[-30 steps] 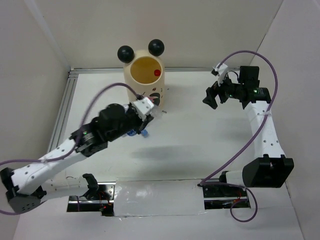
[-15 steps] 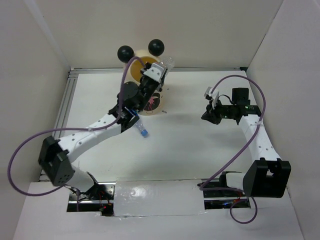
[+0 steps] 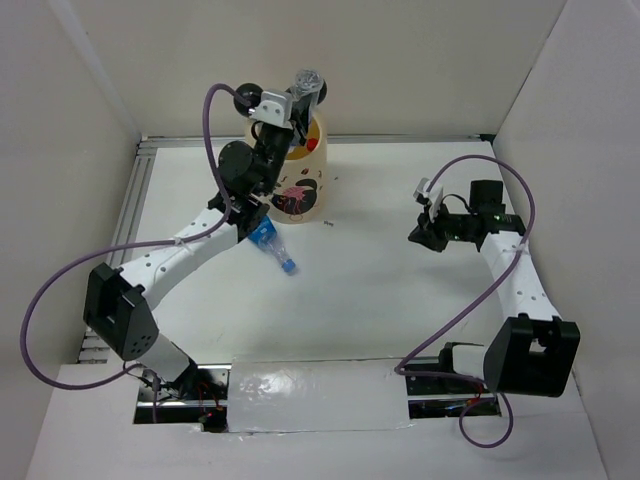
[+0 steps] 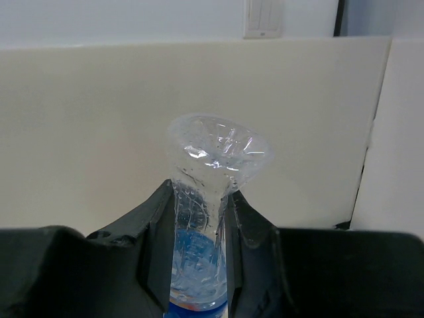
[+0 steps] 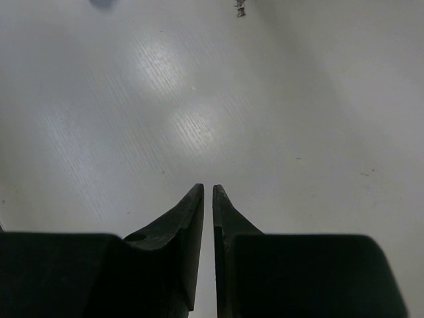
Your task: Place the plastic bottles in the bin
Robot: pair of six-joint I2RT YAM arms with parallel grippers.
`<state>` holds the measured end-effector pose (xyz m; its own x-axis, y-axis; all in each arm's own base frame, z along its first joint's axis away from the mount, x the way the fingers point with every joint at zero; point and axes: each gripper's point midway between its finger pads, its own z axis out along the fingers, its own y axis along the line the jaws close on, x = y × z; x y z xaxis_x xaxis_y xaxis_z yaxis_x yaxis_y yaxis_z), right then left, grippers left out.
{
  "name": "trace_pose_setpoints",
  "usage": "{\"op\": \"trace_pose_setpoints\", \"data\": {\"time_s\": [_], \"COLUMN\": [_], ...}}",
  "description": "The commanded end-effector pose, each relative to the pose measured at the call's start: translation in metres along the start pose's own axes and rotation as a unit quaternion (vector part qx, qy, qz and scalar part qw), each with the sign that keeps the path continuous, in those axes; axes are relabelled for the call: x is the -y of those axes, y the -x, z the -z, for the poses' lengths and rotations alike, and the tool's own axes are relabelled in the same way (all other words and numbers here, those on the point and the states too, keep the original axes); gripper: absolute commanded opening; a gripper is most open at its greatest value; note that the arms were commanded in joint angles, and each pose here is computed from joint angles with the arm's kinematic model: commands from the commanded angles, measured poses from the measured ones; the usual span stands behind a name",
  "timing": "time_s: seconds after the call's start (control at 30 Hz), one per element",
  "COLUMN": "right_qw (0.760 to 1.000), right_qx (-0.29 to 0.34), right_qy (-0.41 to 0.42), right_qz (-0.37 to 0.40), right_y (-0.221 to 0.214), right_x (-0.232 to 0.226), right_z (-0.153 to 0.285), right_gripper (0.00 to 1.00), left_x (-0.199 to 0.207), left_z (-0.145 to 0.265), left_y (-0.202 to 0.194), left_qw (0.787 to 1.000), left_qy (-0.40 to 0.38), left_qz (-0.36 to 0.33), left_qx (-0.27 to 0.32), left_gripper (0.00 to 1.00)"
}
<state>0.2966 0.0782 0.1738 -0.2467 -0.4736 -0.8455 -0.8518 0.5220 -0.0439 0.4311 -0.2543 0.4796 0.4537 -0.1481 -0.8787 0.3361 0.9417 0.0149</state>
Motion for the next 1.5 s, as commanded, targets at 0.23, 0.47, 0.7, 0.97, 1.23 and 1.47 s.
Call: {"op": "trace_pose_setpoints", "data": {"time_s": [0.23, 0.47, 0.7, 0.97, 1.23, 1.47], "right_qw": [1.000, 0.999, 0.993, 0.990, 0.994, 0.998], "right_qx": [0.015, 0.024, 0.052, 0.024, 0.014, 0.016], "right_qy": [0.005, 0.039, 0.063, 0.135, 0.097, 0.032], "right_qz": [0.003, 0.026, 0.087, 0.023, -0.050, -0.042], "right_y": [-0.001, -0.002, 0.016, 0.089, 0.120, 0.111], "right_x": [0.017, 0.007, -0.003, -0.054, -0.126, -0.163], "right_z": [-0.005, -0.001, -0.004, -0.097, -0.216, -0.270], "right_gripper": [0.21, 0.66, 1.00, 0.41, 0.84, 1.00], "left_x": [-0.020, -0.025, 0.015, -0.046, -0.088, -0.101], "left_z": [-0.028, -0.029, -0.002, 0.118, 0.291, 0.343], "left_y": [-0.025, -0.051, 0.050, 0.068, -0.054, -0.063], "left_qw": [0.999, 0.998, 0.997, 0.994, 0.934, 0.915], "left_qy": [0.042, 0.055, -0.024, 0.068, 0.180, 0.211], "left_qz": [0.011, 0.009, 0.031, 0.075, 0.183, 0.232], "left_qx": [0.032, 0.010, 0.068, -0.036, -0.250, -0.254], "left_gripper": [0.14, 0.99, 0.99, 0.89, 0.56, 0.69]}}
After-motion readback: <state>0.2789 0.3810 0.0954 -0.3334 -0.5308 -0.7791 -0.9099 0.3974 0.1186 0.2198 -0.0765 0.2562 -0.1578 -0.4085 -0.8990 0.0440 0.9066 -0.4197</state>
